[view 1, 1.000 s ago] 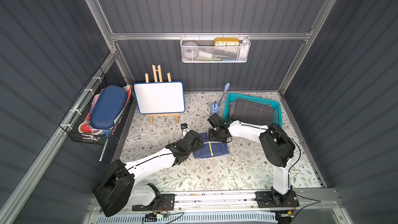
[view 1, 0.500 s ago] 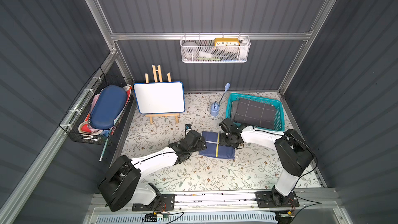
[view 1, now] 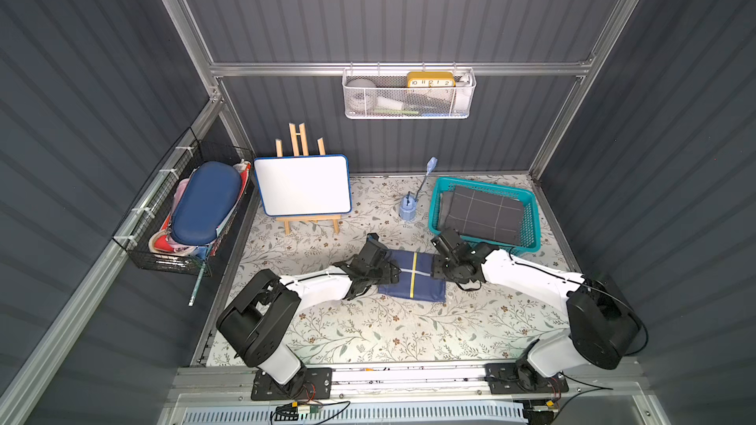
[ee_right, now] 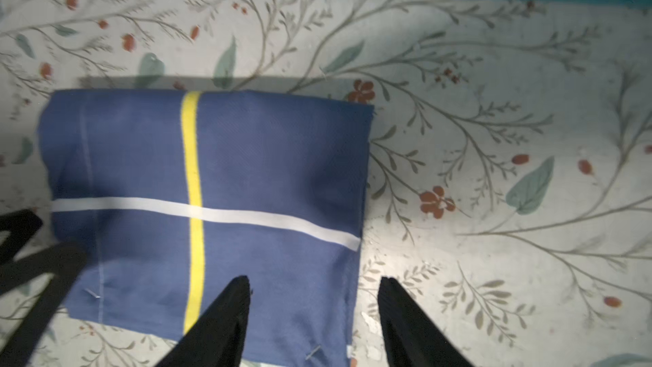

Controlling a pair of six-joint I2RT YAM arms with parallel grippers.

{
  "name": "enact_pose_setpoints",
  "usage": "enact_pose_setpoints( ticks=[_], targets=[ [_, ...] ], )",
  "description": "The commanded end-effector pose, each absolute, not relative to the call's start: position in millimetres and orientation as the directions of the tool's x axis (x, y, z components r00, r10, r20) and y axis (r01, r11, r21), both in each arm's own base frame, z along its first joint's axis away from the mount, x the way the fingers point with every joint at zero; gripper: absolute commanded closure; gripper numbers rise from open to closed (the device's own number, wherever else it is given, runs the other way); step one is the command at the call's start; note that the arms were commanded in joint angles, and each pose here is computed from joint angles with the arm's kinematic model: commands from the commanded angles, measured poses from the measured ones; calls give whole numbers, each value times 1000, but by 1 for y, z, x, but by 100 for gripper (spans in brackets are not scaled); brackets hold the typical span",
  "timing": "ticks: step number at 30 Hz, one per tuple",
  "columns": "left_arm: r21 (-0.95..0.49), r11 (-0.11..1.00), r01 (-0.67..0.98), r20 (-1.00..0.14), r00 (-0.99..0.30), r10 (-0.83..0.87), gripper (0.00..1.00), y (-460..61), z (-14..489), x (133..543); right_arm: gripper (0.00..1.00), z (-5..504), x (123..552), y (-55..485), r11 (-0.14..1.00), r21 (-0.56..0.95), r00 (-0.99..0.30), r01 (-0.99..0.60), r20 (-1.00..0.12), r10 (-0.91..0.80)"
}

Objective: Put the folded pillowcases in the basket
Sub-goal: Pick up the pillowcase from the center of the board.

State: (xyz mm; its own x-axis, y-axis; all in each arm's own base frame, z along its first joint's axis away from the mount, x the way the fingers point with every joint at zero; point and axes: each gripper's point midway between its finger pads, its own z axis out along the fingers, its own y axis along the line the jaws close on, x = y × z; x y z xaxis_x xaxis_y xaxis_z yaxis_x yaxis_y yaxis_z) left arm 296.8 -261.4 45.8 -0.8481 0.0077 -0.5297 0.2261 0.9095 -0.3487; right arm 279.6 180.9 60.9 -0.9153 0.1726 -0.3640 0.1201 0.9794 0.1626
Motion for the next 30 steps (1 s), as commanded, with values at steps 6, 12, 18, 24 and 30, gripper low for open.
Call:
enact_pose_setpoints(
  ticks=[6, 12, 18, 24, 30],
  targets=[
    [-371, 884, 285, -514, -856, 60, 21, -277, 42, 308, 39, 27, 276, 174, 955, 212, -926, 206, -274, 260],
    [-382, 888, 257, -472, -880, 52, 31, -276, 27, 303, 40, 21, 279, 179, 955, 216, -932, 201, -258, 255],
    [-392, 889, 238, -440, -897, 46, 49, -278, 18, 301, 49, 9, 277, 186, 955, 224, -947, 192, -213, 241],
    [-405, 886, 224, -450, -893, 20, 71, -278, 25, 302, 72, 13, 275, 188, 954, 240, -946, 182, -222, 237],
    [-438, 871, 221, -492, -870, -27, 91, -275, 47, 302, 89, 30, 274, 196, 958, 252, -943, 137, -262, 204]
  ],
)
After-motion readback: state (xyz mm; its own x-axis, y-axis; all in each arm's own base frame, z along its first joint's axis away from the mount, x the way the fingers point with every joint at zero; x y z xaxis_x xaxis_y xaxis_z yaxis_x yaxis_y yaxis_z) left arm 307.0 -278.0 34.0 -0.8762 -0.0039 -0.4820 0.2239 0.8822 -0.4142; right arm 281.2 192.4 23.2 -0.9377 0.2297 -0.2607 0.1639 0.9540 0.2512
